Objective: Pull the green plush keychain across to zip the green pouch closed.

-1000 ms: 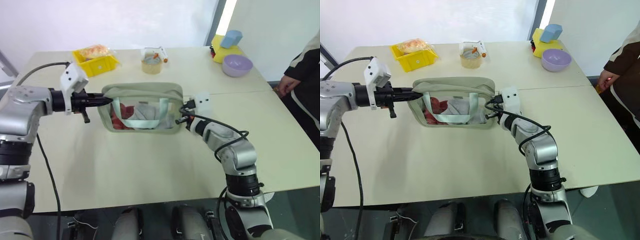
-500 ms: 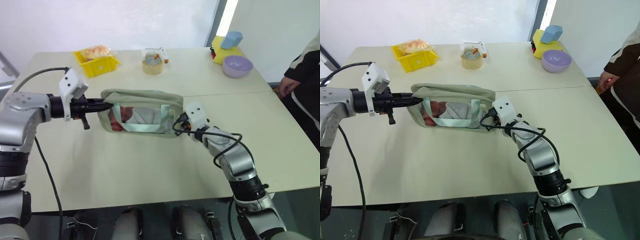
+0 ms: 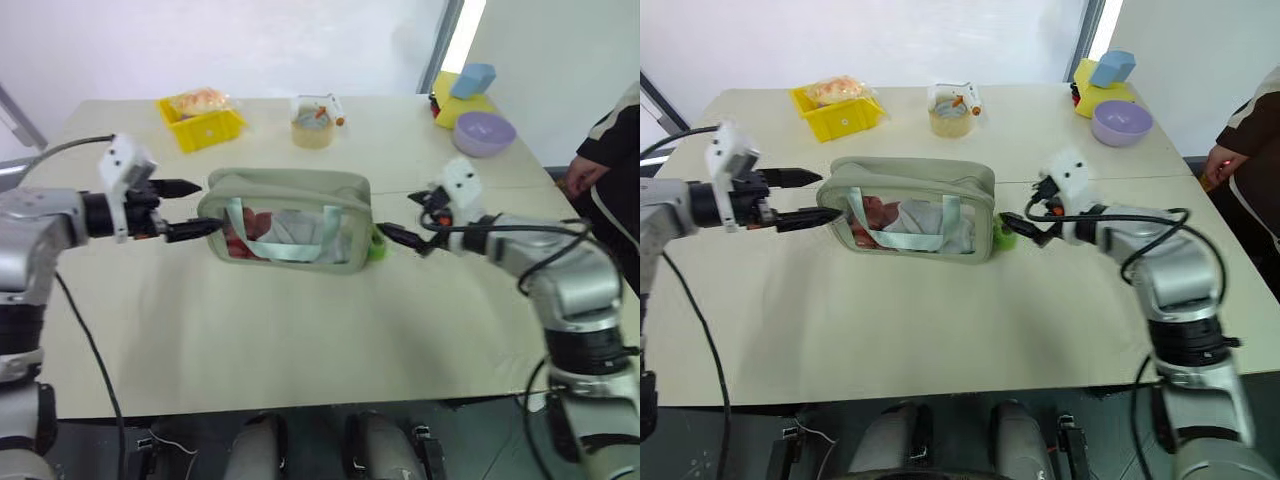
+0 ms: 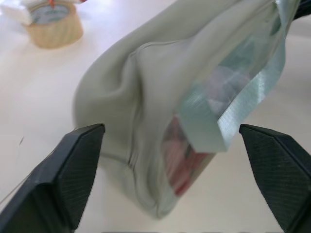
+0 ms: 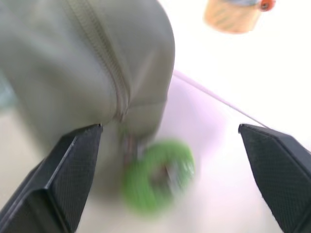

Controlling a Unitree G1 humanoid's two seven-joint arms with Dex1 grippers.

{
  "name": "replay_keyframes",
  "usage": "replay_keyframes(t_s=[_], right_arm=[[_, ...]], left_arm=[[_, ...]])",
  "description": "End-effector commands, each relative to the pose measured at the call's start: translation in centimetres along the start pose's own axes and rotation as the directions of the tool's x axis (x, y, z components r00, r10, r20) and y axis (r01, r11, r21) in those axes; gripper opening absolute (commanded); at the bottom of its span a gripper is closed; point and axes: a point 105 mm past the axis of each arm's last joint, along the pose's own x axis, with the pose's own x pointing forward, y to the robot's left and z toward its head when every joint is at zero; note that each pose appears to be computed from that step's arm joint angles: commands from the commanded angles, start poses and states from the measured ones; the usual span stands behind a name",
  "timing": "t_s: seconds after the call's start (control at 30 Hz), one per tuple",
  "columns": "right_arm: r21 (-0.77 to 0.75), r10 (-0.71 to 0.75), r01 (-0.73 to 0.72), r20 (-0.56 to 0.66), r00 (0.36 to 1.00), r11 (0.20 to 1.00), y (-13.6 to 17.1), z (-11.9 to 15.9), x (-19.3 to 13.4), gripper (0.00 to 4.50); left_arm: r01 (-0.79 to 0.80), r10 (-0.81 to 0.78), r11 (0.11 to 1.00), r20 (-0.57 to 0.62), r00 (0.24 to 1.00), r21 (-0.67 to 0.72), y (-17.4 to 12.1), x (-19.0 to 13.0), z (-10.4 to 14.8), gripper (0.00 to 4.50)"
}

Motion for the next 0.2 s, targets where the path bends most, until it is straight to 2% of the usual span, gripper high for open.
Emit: replay_keyframes(t_s=[0.03, 0.1, 0.2], right_arm=[[-0.063, 0.189, -0.187, 0.017, 0.982, 0.980, 1.6, 2.3, -2.6, 4.41], [-0.060, 0.293, -0.291, 0.014, 0.956, 0.955, 2.7, 3.6, -4.2, 4.41], [-0.049, 0.349, -0.348, 0.026, 0.937, 0.936, 3.8, 4.8, -5.0, 4.41]], left_arm=[[-0.041, 0.041, 0.999, -0.012, 0.999, 0.025, -0.1, -2.2, 0.5, 4.49], [-0.070, 0.070, 0.998, -0.022, 0.997, 0.001, 0.1, -3.6, 0.2, 4.49], [-0.101, 0.101, 0.995, -0.022, 0.995, -0.013, 0.2, -4.5, -0.1, 4.49]])
